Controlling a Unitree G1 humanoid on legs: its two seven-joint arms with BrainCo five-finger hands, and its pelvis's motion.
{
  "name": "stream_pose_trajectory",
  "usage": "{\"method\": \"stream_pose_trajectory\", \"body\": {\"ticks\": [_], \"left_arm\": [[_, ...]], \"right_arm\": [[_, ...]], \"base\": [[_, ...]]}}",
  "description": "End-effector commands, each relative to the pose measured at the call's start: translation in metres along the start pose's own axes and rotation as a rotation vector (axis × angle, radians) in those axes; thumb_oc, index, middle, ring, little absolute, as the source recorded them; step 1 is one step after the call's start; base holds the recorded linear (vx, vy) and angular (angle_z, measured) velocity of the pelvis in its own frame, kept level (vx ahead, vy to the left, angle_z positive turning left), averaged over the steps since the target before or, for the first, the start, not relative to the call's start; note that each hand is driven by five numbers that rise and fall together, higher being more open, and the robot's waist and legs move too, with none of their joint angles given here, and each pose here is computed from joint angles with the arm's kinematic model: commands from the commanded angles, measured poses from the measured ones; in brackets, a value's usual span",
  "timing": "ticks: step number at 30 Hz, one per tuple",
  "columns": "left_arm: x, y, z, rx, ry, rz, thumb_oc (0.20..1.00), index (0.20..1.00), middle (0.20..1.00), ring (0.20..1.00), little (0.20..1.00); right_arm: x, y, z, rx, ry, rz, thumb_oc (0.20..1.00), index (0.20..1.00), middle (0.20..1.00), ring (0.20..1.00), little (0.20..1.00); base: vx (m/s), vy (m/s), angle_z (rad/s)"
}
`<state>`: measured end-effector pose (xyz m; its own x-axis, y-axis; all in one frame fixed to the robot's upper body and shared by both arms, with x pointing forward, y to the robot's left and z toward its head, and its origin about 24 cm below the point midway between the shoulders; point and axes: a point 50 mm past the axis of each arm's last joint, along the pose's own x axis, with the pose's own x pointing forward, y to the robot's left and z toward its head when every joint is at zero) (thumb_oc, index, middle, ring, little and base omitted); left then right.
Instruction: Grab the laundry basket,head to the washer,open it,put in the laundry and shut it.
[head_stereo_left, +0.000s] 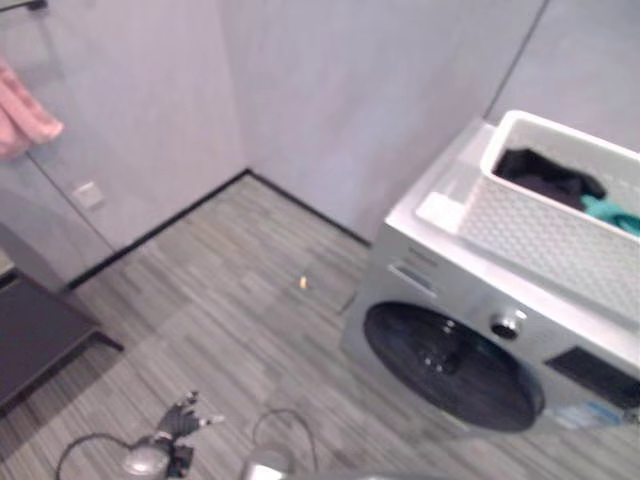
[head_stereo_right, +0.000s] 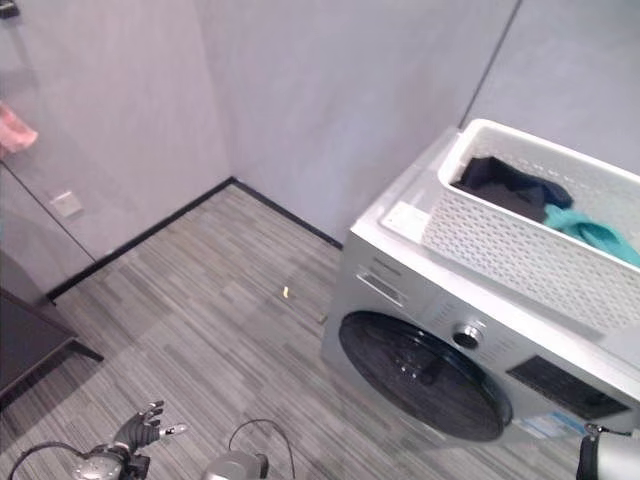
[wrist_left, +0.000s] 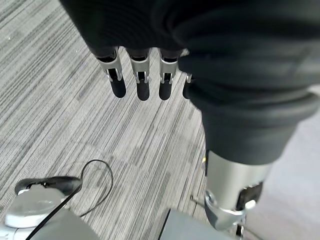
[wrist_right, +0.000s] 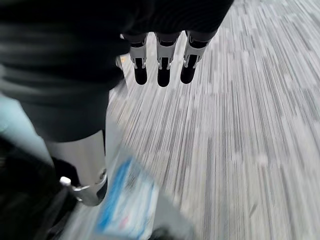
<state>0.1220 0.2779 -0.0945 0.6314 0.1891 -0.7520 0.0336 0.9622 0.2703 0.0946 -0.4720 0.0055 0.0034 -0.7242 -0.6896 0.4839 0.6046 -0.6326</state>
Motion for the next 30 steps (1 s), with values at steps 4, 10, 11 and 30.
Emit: {"method": "stream_pose_trajectory", "body": {"ticks": [4, 10, 11, 30], "left_arm": [[0.005, -0.009, 0.037, 0.083, -0.141, -0.036, 1.000, 1.000, 1.000, 1.000, 1.000], [0.006, -0.019, 0.008, -0.020, -0.042, -0.035, 1.000, 1.000, 1.000, 1.000, 1.000], [0.008, -0.021, 0.003, -0.025, -0.015, -0.043, 1.000, 1.000, 1.000, 1.000, 1.000], [0.011, -0.018, -0.015, -0.105, 0.056, 0.001, 1.000, 1.000, 1.000, 1.000, 1.000]], "right_arm": [[-0.014, -0.044, 0.032, 0.038, -0.085, -0.133, 1.000, 1.000, 1.000, 1.000, 1.000], [0.001, 0.023, 0.002, 0.052, -0.040, 0.023, 1.000, 1.000, 1.000, 1.000, 1.000], [0.001, 0.019, 0.001, 0.010, -0.041, 0.007, 1.000, 1.000, 1.000, 1.000, 1.000], [0.008, 0.098, -0.070, -0.152, 0.015, 0.177, 1.000, 1.000, 1.000, 1.000, 1.000]], "base": [[-0.04, -0.105, 0.13], [-0.01, -0.025, 0.14], [0.00, 0.000, 0.00], [0.01, 0.011, 0.00]]}}
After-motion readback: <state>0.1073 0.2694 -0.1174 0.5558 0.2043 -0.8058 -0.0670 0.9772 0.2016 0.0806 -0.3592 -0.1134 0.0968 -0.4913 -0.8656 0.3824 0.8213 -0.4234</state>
